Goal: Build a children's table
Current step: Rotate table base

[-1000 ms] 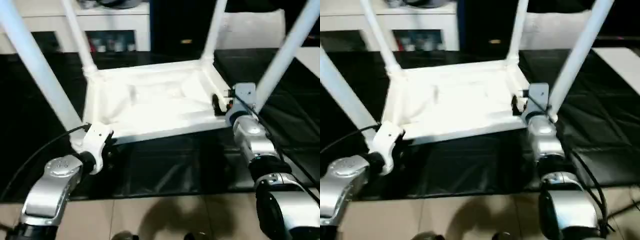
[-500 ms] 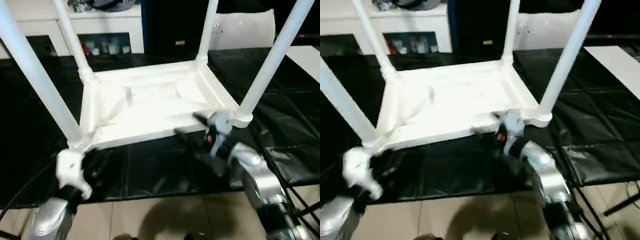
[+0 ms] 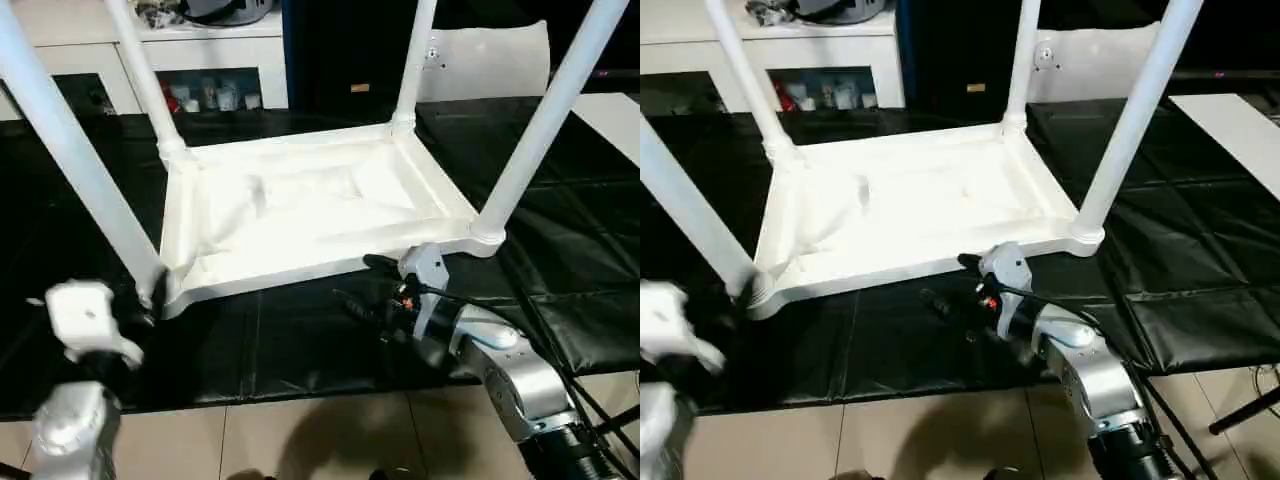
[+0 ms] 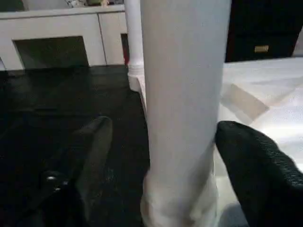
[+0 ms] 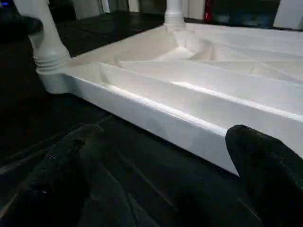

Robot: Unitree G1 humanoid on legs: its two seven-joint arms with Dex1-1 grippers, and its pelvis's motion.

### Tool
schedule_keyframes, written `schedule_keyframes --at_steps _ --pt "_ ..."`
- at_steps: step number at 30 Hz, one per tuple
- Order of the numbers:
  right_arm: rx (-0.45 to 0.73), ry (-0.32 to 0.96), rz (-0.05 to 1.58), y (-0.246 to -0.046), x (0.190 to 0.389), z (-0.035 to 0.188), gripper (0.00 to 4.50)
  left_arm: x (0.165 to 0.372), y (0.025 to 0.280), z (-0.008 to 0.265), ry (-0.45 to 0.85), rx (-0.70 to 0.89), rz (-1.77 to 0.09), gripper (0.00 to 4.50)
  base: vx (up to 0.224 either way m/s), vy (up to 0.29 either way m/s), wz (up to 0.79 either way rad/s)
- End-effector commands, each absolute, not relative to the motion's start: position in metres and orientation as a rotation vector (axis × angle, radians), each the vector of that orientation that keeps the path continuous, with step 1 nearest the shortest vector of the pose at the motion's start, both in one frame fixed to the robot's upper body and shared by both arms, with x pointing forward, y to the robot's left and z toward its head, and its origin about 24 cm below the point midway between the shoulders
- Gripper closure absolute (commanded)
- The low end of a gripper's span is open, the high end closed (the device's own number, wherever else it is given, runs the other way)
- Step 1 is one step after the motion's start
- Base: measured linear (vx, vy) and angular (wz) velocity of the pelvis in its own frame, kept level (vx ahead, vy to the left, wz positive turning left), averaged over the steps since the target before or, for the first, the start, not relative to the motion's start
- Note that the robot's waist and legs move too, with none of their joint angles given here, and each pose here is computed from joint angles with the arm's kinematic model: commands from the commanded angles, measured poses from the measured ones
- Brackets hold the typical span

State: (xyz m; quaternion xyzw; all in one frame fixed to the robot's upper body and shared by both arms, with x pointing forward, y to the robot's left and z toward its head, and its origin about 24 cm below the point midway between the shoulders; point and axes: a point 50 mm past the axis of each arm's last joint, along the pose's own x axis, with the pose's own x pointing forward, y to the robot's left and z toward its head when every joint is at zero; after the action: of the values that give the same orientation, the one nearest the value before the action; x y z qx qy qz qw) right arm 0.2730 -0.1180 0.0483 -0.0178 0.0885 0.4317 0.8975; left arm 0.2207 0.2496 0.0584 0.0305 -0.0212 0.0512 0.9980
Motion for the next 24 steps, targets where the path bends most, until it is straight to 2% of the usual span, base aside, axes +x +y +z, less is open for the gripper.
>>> schedule_keyframes --at_steps 1,2,5,7,10,13,15,19,24 --pt "-0.040 0.193 0.877 -0.118 0.273 0.049 0.00 0.222 0.254 0.059 -0.043 0.059 0.096 0.43 0.000 0.000 0.00" --pt "-0.043 0.206 0.863 -0.119 0.273 0.047 0.00 0.225 0.253 0.061 -0.051 0.049 0.069 0.25 0.000 0.000 0.00" --pt "-0.069 0.260 0.773 -0.124 0.277 0.039 0.00 0.238 0.248 0.065 -0.053 -0.006 -0.078 0.15 0.000 0.000 0.00" --pt "-0.075 0.264 0.752 -0.126 0.279 0.038 0.00 0.240 0.247 0.065 -0.049 -0.011 -0.102 0.04 0.000 0.000 0.00" --pt "-0.104 0.342 0.627 -0.133 0.287 0.031 0.00 0.247 0.242 0.064 0.014 -0.012 -0.278 0.04 0.000 0.000 0.00" --pt "-0.137 0.392 0.571 -0.137 0.290 0.025 0.00 0.250 0.240 0.062 0.051 -0.024 -0.356 0.04 0.000 0.000 0.00" --pt "-0.171 0.431 0.507 -0.141 0.296 0.019 0.00 0.250 0.234 0.060 0.120 -0.016 -0.541 0.04 0.000 0.000 0.00" --pt "-0.180 0.436 0.462 -0.141 0.308 0.020 0.00 0.248 0.227 0.065 0.160 -0.074 -0.715 0.04 0.000 0.000 0.00" --pt "-0.186 0.419 0.477 -0.133 0.317 0.024 0.00 0.234 0.208 0.067 0.230 -0.144 -0.920 0.04 0.000 0.000 0.00"
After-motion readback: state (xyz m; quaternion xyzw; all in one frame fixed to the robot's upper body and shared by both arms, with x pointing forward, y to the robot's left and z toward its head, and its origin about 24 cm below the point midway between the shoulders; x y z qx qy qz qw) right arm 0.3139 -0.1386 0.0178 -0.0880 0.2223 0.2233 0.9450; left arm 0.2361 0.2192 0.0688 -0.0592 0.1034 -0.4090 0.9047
